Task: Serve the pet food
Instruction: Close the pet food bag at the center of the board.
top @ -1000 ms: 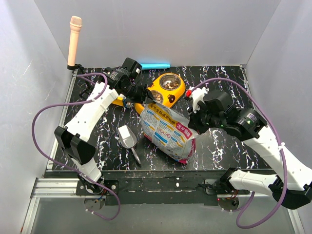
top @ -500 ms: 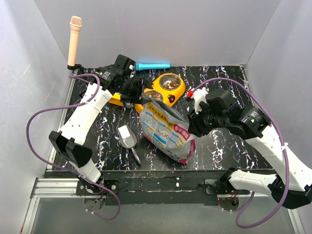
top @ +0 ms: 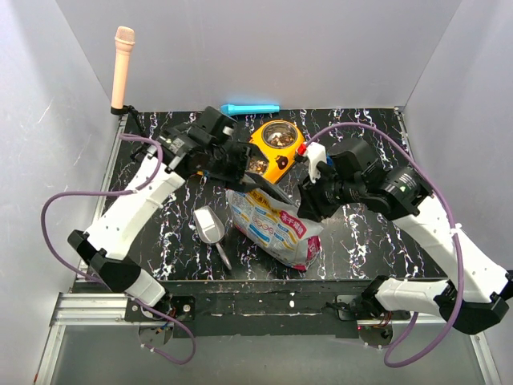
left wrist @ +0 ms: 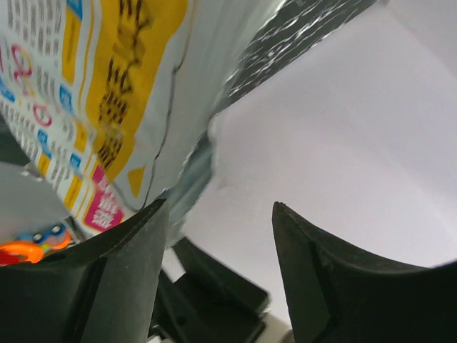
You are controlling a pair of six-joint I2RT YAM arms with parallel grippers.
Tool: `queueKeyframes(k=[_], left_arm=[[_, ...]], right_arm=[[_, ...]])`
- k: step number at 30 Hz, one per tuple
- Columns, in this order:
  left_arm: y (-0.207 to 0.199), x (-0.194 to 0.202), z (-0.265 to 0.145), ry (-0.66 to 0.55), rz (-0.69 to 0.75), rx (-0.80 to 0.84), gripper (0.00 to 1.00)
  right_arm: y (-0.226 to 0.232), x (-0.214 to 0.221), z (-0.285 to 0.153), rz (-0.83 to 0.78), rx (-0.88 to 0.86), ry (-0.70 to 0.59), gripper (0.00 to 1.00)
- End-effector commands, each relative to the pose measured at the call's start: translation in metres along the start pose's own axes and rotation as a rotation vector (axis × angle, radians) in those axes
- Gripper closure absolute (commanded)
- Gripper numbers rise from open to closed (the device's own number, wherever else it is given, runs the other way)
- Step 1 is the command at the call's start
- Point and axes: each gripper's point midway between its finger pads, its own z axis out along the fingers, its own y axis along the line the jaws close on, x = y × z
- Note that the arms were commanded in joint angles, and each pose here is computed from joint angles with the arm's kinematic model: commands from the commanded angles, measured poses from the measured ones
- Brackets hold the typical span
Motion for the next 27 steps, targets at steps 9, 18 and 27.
queueKeyframes(k=[9, 18, 27], left_arm=[[0.045, 0.033, 0.002, 0.021, 0.028, -0.106, 0.40], [0.050, 0.036, -0.044, 0.034, -0.041, -0.061, 0.40], [0.050, 0.068, 0.008, 0.088, 0.025, -0.118, 0.27]], right_arm=[[-0.009, -0.019, 0.022, -0.007, 0.086, -0.043, 0.99], [-0.005, -0.024, 0.014, -0.021, 0.078, -0.063, 0.99], [0.003, -0.031, 0.001, -0.047, 0.074, -0.074, 0.99]])
